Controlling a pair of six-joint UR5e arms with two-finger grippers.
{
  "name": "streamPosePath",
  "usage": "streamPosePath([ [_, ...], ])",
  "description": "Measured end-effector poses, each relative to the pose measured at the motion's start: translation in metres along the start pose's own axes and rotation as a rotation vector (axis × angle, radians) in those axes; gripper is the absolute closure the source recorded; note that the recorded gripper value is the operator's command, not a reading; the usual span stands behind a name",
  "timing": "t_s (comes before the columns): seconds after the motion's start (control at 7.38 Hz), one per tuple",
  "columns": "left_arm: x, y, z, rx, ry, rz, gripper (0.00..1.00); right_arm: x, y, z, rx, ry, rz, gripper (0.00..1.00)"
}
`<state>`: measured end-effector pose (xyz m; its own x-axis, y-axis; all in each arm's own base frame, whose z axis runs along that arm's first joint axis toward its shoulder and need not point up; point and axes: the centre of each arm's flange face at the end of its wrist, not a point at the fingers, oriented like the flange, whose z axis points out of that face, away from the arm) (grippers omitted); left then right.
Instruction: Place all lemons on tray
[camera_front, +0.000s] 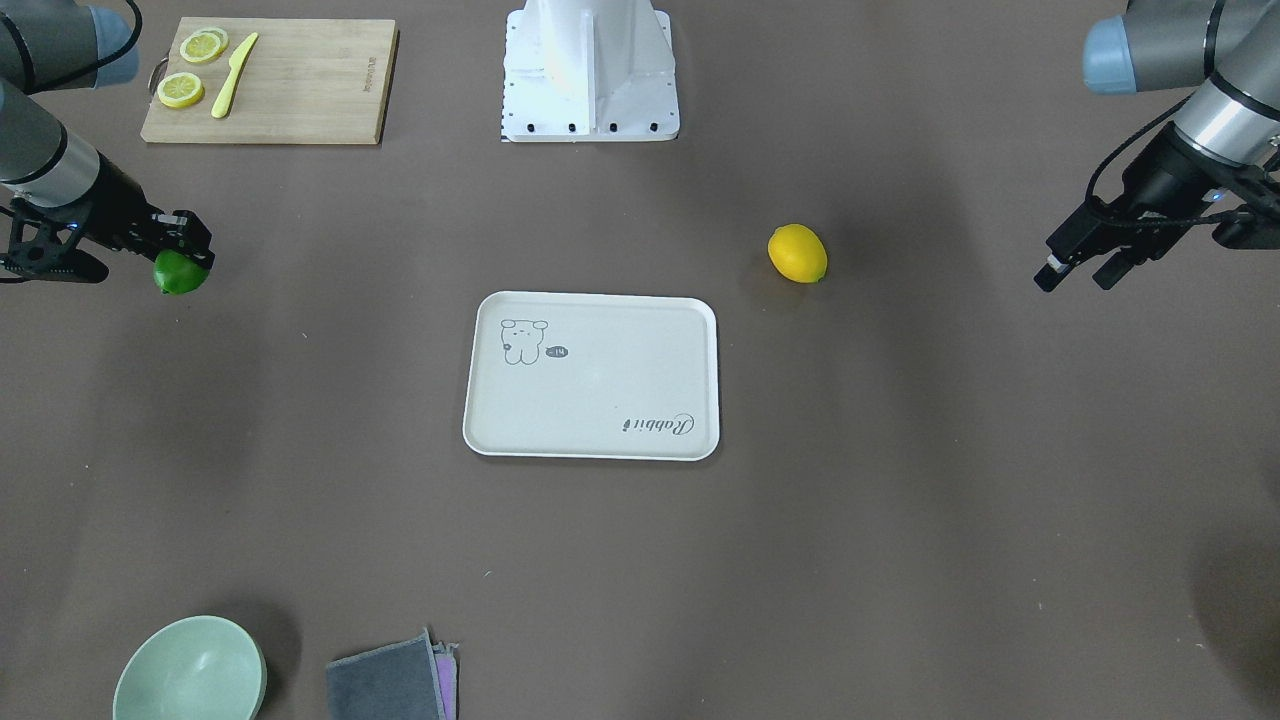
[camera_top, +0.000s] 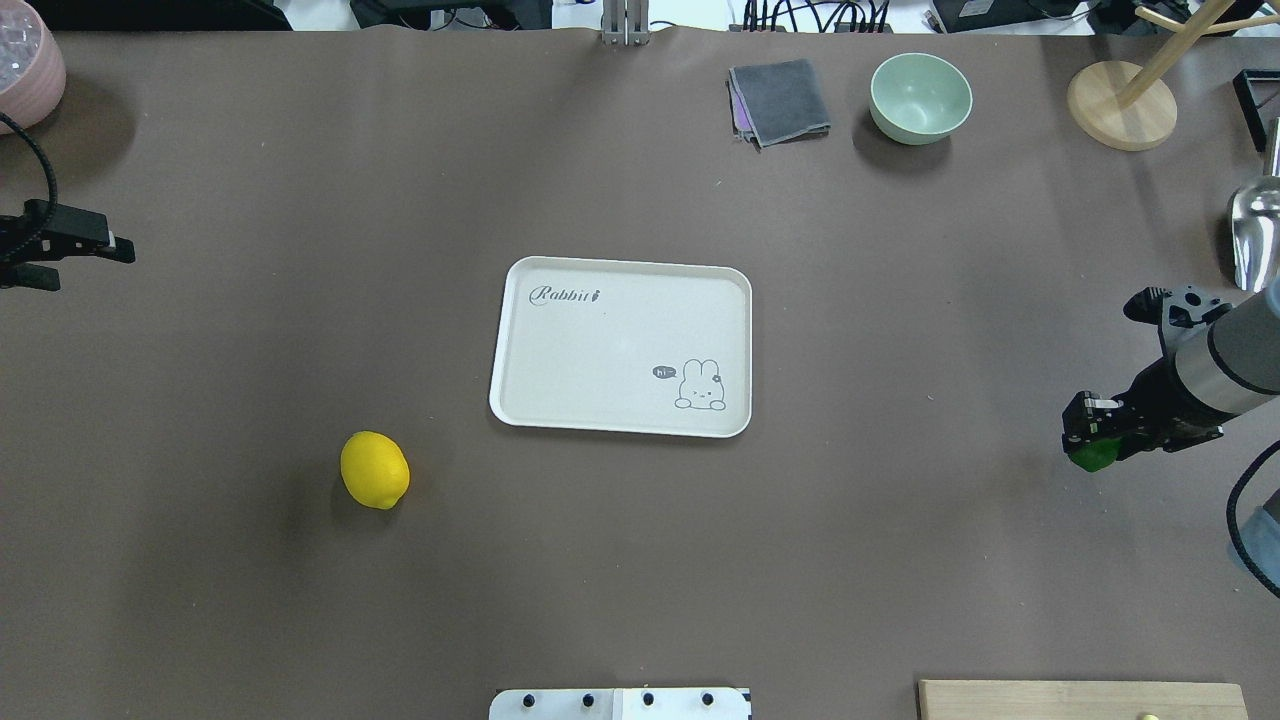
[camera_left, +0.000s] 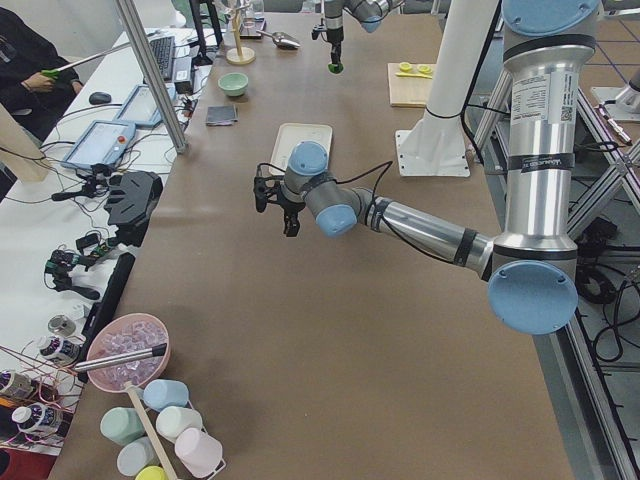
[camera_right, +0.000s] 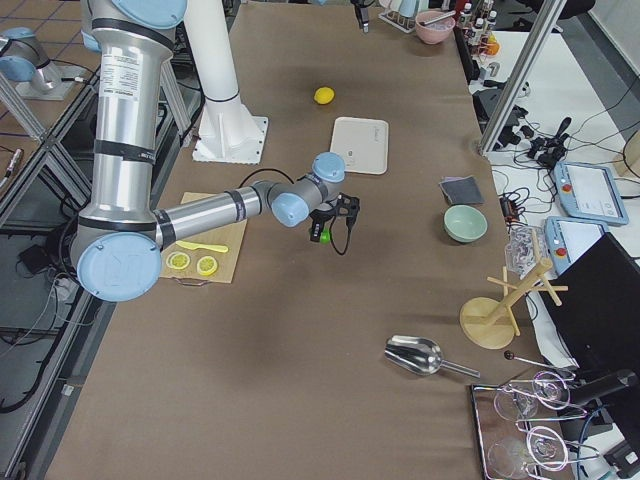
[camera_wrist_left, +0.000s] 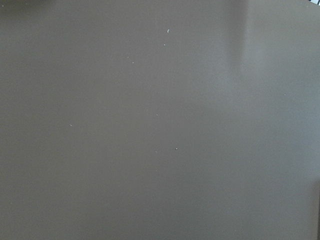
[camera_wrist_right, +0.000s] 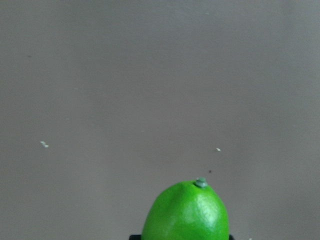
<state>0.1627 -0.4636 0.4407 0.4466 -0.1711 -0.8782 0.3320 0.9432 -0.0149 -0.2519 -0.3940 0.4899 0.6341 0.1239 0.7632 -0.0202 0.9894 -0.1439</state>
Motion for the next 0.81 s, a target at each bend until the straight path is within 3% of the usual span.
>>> streamPosePath([
  [0.54,0.058,0.059,0.036,-0.011,-0.035,-0.096,0.02,-0.091,-0.031,-0.014,0.052,-0.095,-0.1,1.0],
  [0.81,0.092,0.097,0.049,-0.015,-0.072,-0.148,0.02,-0.136,-0.043,-0.017,0.066,-0.133,-0.108,1.0],
])
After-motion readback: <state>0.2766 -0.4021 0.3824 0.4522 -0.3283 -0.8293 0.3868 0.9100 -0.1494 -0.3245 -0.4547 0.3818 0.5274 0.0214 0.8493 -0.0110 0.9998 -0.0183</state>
